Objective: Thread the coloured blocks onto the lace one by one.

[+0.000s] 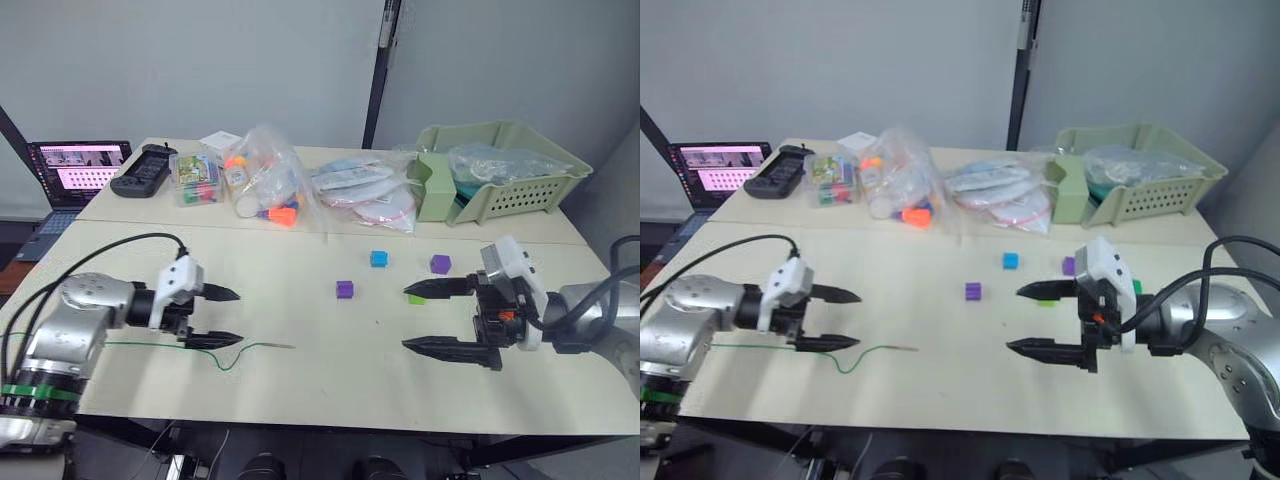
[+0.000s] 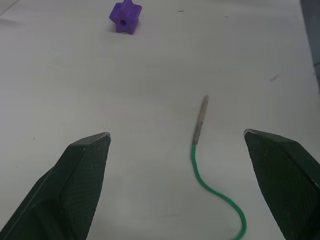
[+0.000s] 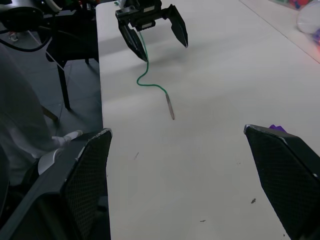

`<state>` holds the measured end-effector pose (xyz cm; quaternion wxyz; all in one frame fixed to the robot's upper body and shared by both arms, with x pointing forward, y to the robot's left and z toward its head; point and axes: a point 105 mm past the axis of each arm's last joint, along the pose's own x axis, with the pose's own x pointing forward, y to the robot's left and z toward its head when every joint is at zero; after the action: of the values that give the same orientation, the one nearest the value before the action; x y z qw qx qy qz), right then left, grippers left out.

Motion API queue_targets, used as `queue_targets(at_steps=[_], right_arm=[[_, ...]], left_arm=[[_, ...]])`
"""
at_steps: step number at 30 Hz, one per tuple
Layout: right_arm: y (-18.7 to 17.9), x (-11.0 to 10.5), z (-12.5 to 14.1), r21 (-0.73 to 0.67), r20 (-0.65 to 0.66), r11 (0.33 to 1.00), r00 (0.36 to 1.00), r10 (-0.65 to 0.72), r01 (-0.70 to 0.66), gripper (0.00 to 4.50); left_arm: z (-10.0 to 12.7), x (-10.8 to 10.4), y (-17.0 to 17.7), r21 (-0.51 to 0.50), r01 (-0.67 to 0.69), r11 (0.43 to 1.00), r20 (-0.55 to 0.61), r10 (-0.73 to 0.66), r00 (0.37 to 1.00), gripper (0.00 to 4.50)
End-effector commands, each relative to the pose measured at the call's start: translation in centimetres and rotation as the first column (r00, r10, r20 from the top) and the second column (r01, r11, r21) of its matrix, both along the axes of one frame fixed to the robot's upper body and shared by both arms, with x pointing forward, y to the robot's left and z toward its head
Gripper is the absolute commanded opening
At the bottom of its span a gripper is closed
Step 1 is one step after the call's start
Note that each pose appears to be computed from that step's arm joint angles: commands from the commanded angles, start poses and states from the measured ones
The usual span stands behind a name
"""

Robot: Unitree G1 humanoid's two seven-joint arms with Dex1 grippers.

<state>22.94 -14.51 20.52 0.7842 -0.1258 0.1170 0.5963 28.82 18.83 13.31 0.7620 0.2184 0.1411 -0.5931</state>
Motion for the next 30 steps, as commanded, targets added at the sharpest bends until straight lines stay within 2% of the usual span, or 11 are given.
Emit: queue_targets(at_steps=[1,3,9,16,21,30], right_arm=[[-0.4,-0.3,1.2,-0.023,0.071,1.0,0.997,-0.017,0.019,4.47],[-0.4,-0.2,1.3,-0.021,0.072,1.0,0.997,-0.018,0.02,4.47],[-1.1,0.3,1.6,-0.061,0.103,0.995,0.992,-0.07,0.076,4.47],[-1.6,0.4,1.7,-0.062,0.12,0.991,0.986,-0.114,0.122,4.47],[-2.3,0.4,1.1,-0.082,0.127,0.982,0.979,-0.158,0.169,4.5],[-2.5,0.4,1.0,-0.082,0.149,0.98,0.974,-0.168,0.182,4.5]], left_arm=[[-1.4,-1.0,-1.7,0.057,0.084,0.995,0.029,-0.086,0.996,4.5],[-2.0,-0.9,-1.6,0.085,0.097,0.992,0.038,-0.1,0.994,4.5],[-3.1,0.7,-2.7,0.078,0.146,0.986,0.059,-0.151,0.987,4.5],[-4.1,0.9,-2.9,0.096,0.186,0.978,0.006,-0.187,0.982,4.5],[-4.5,1.2,-2.2,0.127,0.206,0.97,-0.037,-0.203,0.979,3.0],[-5.1,1.5,-2.6,0.124,0.238,0.963,-0.067,-0.231,0.971,3.0]])
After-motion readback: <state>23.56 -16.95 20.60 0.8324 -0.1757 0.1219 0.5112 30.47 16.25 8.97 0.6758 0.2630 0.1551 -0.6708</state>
